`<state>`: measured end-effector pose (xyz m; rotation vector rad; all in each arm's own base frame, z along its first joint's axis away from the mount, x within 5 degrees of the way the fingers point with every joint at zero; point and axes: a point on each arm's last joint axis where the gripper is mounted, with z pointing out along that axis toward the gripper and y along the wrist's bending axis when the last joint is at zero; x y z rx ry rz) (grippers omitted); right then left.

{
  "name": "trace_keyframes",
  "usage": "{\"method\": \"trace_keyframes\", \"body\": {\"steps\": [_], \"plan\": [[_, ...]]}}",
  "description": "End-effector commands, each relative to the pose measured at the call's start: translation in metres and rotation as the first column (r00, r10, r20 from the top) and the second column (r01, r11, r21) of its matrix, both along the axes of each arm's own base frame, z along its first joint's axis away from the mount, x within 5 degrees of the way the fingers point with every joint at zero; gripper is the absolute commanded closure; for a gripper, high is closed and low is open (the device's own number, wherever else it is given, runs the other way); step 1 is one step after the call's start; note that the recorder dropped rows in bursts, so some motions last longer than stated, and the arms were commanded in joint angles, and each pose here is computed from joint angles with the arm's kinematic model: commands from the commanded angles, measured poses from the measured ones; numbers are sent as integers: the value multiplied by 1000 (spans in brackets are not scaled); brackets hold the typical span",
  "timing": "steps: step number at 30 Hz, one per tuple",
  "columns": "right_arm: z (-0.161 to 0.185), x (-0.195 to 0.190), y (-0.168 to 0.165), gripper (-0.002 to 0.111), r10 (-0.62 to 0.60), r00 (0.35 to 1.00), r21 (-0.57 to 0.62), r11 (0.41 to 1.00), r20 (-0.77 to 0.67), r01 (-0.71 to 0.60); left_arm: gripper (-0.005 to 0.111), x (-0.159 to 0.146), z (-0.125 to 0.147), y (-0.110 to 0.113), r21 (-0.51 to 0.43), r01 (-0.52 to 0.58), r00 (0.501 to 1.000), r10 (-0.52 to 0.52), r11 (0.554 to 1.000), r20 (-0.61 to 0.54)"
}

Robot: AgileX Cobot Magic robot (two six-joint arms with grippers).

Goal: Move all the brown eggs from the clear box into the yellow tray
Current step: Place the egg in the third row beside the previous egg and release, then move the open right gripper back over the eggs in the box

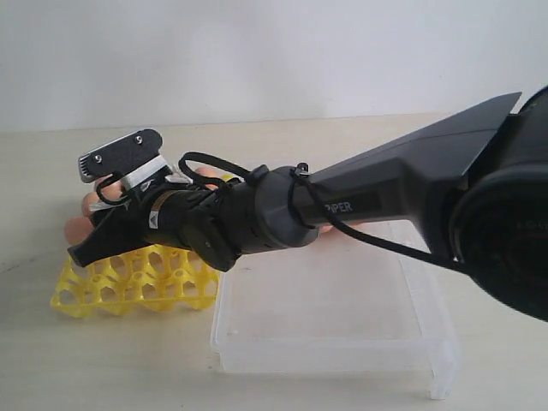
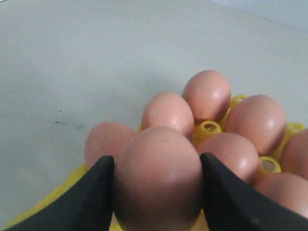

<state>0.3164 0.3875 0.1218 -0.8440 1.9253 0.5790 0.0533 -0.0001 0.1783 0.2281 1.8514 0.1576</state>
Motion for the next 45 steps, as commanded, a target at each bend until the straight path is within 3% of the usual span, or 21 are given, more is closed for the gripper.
{"method": "trace_keyframes", "body": {"steps": [1,8,13,14,16,19,21,23,26,29,31,36,42,45], "plan": [[-5,3,-1,103,6,1000,8,1000,21,-6,107,0,2,0,-5,1,1000,-1,1000,18],[-12,4,-2,82,7,1000,-5,1000,18,-7,107,0,2,0,-5,1,1000,-1,1000,18],[-13,4,-2,59,7,1000,-11,1000,14,-7,107,0,2,0,-5,1,1000,-1,1000,18],[-14,3,-2,51,7,1000,-24,1000,3,-7,107,0,2,0,-5,1,1000,-1,1000,18],[-15,3,-3,45,8,1000,-37,999,-4,-8,107,0,2,0,-5,1,1000,-1,1000,18],[-4,1,-5,45,11,1000,-65,998,-20,-12,107,0,2,0,-5,1,1000,-1,1000,18],[25,-4,-12,45,12,998,-138,990,-65,-21,107,0,2,0,-5,1,1000,-1,1000,18],[71,-20,-37,48,1,988,-334,941,-155,-53,107,0,2,0,-5,1,1000,-1,1000,18],[110,-37,-86,49,-130,961,-617,786,-243,-50,107,0,2,0,-5,1,1000,-1,1000,18],[123,-24,-123,49,-431,877,-683,708,-214,182,107,0,2,0,-5,1,1000,-1,1000,18],[124,-14,-135,49,-534,826,-675,678,-182,290,107,0,2,0,-5,1,1000,-1,1000,18],[112,17,-155,49,-704,663,-545,671,-256,502,107,0,2,0,-5,1,1000,-1,1000,18],[82,47,-170,49,-825,394,-404,548,-405,733,107,0,2,0,-5,1,1000,-1,1000,18],[67,56,-173,49,-837,321,-385,501,-444,775,107,0,2,0,-5,1,1000,-1,1000,18]]}}
